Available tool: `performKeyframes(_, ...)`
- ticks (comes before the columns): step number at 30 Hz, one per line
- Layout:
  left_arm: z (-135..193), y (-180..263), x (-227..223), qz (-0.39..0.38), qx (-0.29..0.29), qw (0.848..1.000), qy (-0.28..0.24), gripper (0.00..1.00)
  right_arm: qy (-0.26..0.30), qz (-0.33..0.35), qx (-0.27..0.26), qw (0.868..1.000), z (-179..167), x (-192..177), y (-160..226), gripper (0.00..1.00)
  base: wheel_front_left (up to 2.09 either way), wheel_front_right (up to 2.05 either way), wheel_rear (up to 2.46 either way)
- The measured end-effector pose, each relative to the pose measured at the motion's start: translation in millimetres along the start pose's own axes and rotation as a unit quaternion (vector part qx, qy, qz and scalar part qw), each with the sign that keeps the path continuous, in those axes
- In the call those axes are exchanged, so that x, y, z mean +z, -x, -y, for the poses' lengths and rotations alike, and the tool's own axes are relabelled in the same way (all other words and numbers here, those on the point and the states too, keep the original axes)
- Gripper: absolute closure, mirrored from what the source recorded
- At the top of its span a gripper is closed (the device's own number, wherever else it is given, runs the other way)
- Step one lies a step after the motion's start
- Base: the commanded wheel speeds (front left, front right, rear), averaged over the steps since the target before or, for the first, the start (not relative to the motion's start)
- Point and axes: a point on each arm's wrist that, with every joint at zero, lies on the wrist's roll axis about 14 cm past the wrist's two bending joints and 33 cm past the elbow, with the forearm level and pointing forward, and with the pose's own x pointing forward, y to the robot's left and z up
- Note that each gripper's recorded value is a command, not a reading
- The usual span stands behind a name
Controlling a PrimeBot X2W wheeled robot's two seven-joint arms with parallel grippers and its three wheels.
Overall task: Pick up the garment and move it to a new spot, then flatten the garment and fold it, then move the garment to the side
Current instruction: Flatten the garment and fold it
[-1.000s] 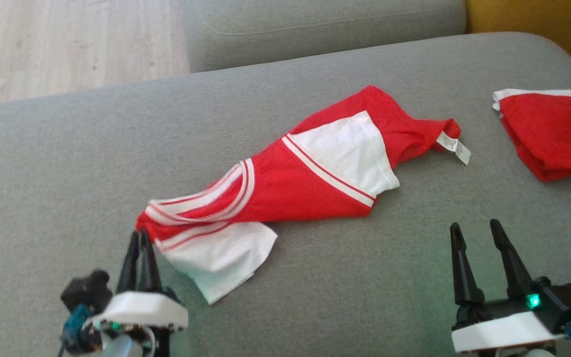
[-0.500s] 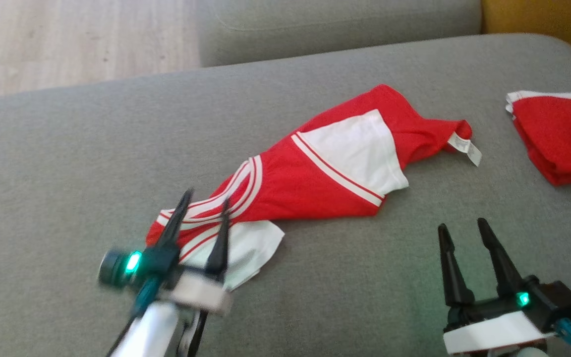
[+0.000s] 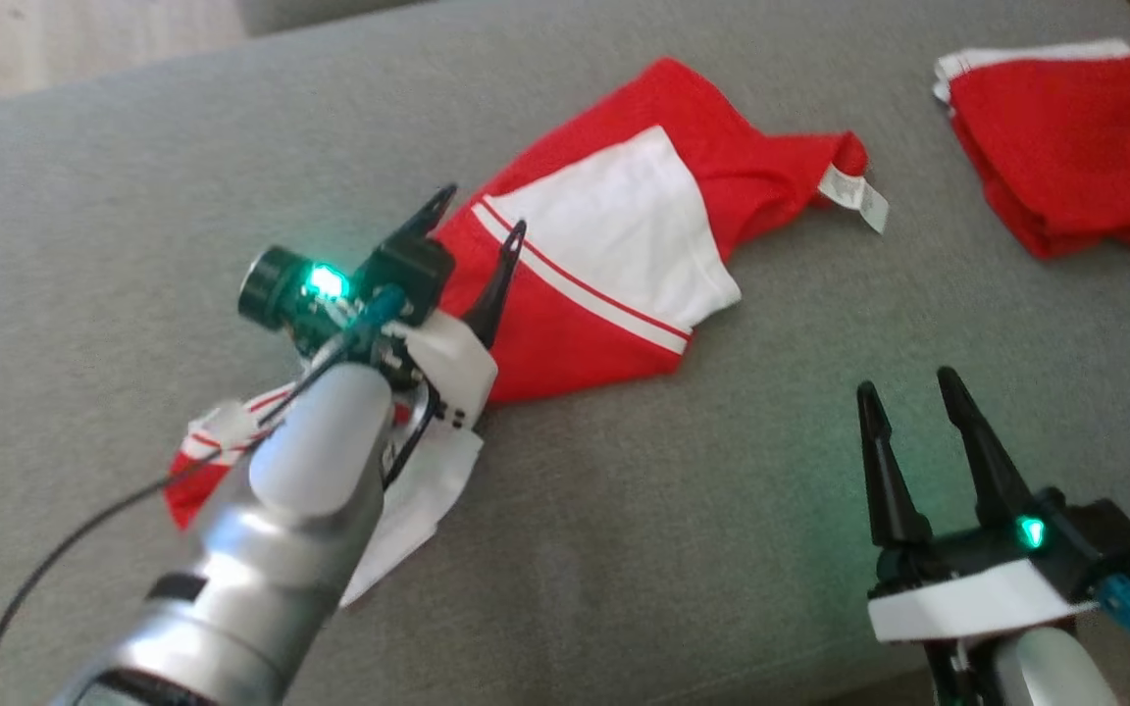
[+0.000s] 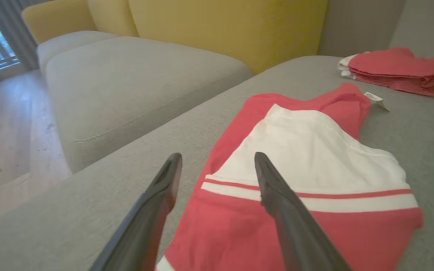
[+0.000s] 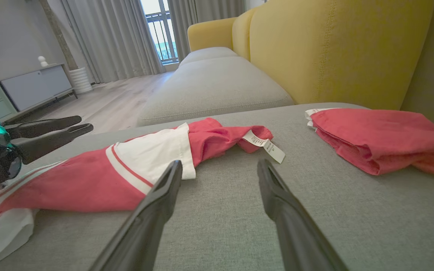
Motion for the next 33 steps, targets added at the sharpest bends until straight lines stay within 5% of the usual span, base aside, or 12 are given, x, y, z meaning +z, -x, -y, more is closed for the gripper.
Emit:
performKeyframes(7,19.9,-37.4,-19.7,-0.037,-0.056,0.998,-0.019,0.0,0.007,-0.013,-0.023,1.0,13.7,-6.1,-4.2,0.0,0.0,0.0,0.0)
performKeyframes(16,18.6,-48.5,-49.5,-0.1,-0.038,0.994,-0.025,0.0,0.01,-0.022,-0.042,0.999,24.3,-10.6,-4.7,0.0,0.0,0.0,0.0)
performKeyframes(17,18.7,-47.7,-49.8,-0.1,-0.038,0.994,-0.021,0.24,0.011,-0.022,-0.041,0.999,23.9,-10.7,-5.5,0.0,0.0,0.0,0.0)
performKeyframes(18,19.1,-47.1,-49.1,-0.097,-0.039,0.994,-0.019,0.67,0.012,-0.022,-0.039,0.999,23.1,-11.0,-6.3,0.0,0.0,0.0,0.0)
performKeyframes(19,20.3,-46.1,-48.3,-0.094,-0.041,0.995,-0.018,1.0,0.012,-0.022,-0.037,0.999,21.9,-11.4,-7.2,0.0,0.0,0.0,0.0)
performKeyframes(33,30.7,-26.9,-15.0,-0.022,-0.051,0.998,0.021,1.0,0.006,-0.002,-0.014,1.0,8.9,-1.4,-14.0,0.0,0.0,0.0,0.0)
